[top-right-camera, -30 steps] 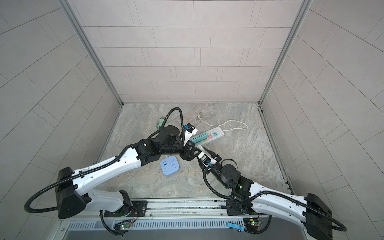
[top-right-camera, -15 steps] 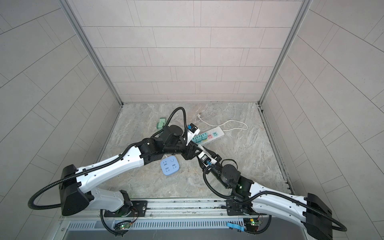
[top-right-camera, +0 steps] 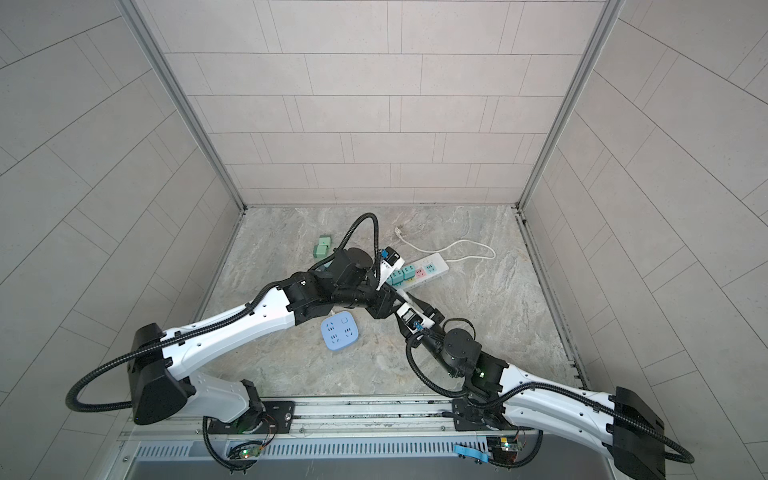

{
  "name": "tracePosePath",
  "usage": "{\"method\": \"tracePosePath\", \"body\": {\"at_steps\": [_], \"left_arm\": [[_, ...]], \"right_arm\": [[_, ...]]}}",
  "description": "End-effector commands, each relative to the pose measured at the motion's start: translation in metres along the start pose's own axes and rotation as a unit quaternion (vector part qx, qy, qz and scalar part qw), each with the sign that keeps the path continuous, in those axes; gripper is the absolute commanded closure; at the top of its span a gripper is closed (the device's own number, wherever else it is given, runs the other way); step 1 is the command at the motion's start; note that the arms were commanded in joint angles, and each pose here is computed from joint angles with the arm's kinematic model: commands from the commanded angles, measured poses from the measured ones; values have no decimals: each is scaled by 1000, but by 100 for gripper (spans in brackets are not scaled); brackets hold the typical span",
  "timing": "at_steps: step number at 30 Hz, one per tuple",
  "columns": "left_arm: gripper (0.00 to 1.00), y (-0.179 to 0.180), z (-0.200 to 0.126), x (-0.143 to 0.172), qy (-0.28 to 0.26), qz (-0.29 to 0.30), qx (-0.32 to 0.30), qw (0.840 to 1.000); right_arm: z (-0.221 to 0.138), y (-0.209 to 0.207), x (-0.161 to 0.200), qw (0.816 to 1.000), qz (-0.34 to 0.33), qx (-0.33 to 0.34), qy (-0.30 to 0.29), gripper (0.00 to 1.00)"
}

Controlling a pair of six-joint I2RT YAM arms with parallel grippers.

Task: Insert plugs into power strip
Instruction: Pass the plug.

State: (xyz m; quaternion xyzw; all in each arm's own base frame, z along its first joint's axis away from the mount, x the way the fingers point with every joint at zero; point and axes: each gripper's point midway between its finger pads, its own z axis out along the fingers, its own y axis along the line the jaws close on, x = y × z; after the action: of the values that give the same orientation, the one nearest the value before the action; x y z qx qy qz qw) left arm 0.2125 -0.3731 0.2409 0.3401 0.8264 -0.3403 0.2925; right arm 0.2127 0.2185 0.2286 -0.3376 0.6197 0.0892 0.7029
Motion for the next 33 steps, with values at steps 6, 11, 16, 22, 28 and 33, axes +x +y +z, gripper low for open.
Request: {"method": "tracePosePath", "body": {"at_steps": [6, 11, 16, 22, 28, 33], "left_arm": [[67, -12, -3, -9, 0, 17, 16, 1000], [87, -13, 0, -9, 5, 17, 15, 1000], [92, -9, -3, -16, -3, 26, 0, 1000], [100, 22, -13, -57, -44, 54, -59, 996], [100, 71, 12, -102, -30, 140, -171, 975], [100, 87, 60, -109, 45, 187, -178, 965]], "right_arm": [[-1, -8, -18, 1000, 5, 11, -23, 87], [-2, -9, -19, 1000, 3, 14, -22, 73], [-6, -15, -18, 1000, 2, 23, -14, 17], [-13, -58, 4, 992, 43, 103, 61, 2], [-63, -143, 69, 921, 216, 311, 92, 0], [-107, -173, 111, 865, 279, 407, 91, 0]]}}
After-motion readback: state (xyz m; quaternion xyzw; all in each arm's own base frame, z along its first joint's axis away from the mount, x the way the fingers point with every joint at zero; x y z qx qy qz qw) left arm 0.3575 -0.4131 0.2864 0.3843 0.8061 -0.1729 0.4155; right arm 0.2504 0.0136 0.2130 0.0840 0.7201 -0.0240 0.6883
